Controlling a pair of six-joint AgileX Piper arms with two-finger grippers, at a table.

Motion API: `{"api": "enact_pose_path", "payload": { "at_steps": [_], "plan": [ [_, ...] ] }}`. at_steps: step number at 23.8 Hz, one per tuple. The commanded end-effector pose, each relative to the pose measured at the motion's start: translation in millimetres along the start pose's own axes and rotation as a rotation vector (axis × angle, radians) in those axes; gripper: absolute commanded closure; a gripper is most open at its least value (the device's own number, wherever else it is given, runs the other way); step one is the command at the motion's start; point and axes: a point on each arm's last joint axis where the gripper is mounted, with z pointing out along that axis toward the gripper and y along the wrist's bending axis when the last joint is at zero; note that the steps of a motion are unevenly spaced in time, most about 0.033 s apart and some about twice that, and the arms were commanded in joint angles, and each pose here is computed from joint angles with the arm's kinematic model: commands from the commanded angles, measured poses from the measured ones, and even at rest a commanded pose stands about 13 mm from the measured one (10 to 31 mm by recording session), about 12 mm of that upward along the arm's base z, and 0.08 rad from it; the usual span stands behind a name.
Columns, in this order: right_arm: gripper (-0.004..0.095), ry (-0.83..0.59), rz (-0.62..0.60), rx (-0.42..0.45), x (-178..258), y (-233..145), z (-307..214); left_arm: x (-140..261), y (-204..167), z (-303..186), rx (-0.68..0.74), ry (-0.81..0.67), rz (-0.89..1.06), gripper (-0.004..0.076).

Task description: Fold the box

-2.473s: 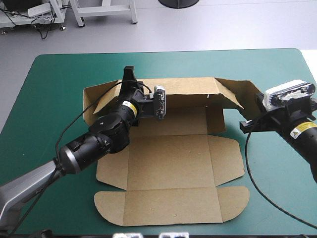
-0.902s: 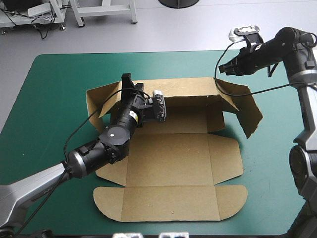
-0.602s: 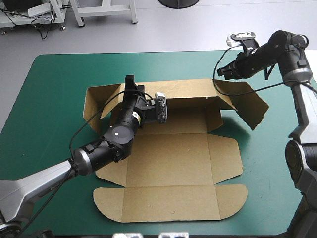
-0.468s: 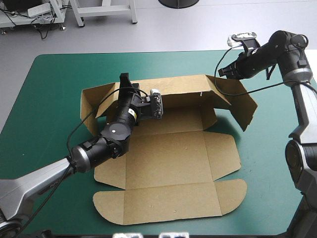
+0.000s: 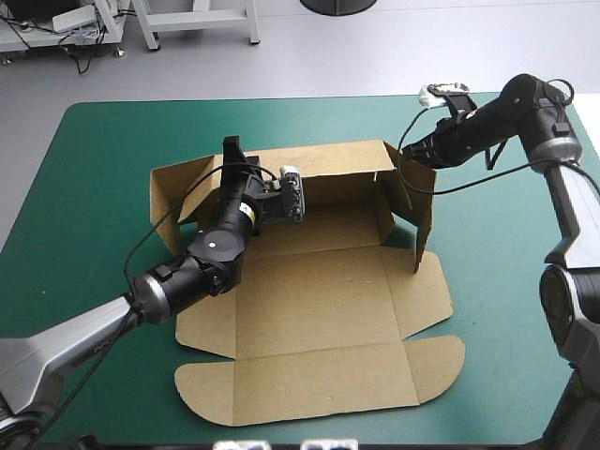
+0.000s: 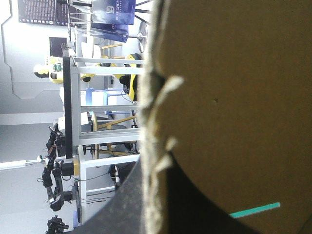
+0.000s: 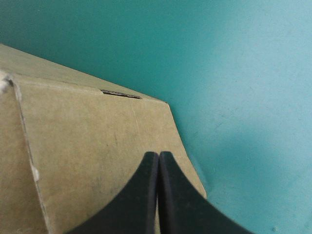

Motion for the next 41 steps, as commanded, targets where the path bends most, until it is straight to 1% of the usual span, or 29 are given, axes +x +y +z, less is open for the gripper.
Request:
{"api": "enact_pose_path", "payload": {
  "at_steps": [1,5,8,11,14,16,17,18,20,21,22,23,26,27,30,32,34,36,37,38,39,41],
  "plan": [
    [0.0926,-0.081,-0.044,-0.016,-4,18,-34,0,22,-12,-0.075,-0.023,-0.015,0.0727],
    [0.0926,-0.072,-0.076,-0.007,5,23,-41,0,22,-12,-0.075,-0.026,-0.015,0.0727],
    [0.0926,-0.043,-0.106,-0.025,17,26,-38,-1,22,-12,-0.072,-0.033,-0.015,0.0727],
    [0.0926,-0.02,-0.138,-0.077,31,29,-31,-2,21,-12,-0.068,-0.045,-0.015,0.0727],
    [0.0926,-0.047,-0.253,-0.174,43,38,-27,-4,21,-12,-0.061,-0.067,-0.015,0.0727],
    [0.0926,-0.069,-0.329,-0.2,48,40,-23,-4,20,-12,-0.057,-0.064,-0.016,0.0727],
    [0.0926,-0.079,-0.344,-0.192,50,39,-22,-4,20,-12,-0.053,-0.061,-0.013,0.0727],
    [0.0926,-0.105,-0.386,-0.177,53,38,-21,-3,19,-12,-0.044,-0.054,-0.027,0.0727],
    [0.0926,-0.194,-0.44,-0.176,60,37,-22,-3,18,-11,-0.034,-0.052,-0.034,0.0727],
    [0.0926,-0.265,-0.456,-0.182,64,37,-24,-3,18,-11,-0.034,-0.052,-0.034,0.0727],
    [0.0926,-0.312,-0.439,-0.175,71,34,-24,-3,18,-11,-0.035,-0.052,-0.034,0.0727],
    [0.0926,-0.347,-0.44,-0.146,78,30,-25,-3,18,-11,-0.035,-0.052,-0.034,0.0727],
    [0.0926,-0.356,-0.444,-0.145,99,26,-14,-3,18,-11,-0.033,-0.059,-0.033,0.0727],
    [0.0926,-0.342,-0.472,-0.145,106,25,-6,-4,18,-12,-0.03,-0.062,-0.037,0.0727],
    [0.0924,-0.366,-0.472,-0.132,118,24,1,-3,18,-11,-0.031,-0.055,-0.037,0.0727],
    [0.0924,-0.377,-0.498,-0.098,130,25,3,-3,18,-11,-0.032,-0.054,-0.037,0.0727],
    [0.0924,-0.453,-0.511,-0.038,146,27,3,-3,18,-11,-0.032,-0.054,-0.037,0.0727],
    [0.0925,-0.512,-0.536,0.023,154,29,0,-3,18,-11,-0.032,-0.054,-0.037,0.0727],
    [0.0925,-0.534,-0.542,0.035,157,30,-2,-3,18,-11,-0.032,-0.054,-0.037,0.0727],
    [0.0925,-0.564,-0.574,0.051,159,32,-4,-3,18,-11,-0.032,-0.054,-0.037,0.0727],
    [0.0925,-0.567,-0.581,0.054,159,32,-4,-3,18,-11,-0.032,-0.054,-0.037,0.0727],
    [0.0922,-0.576,-0.56,0.063,157,30,-4,-3,18,-11,-0.032,-0.054,-0.037,0.0727]
  ]
}}
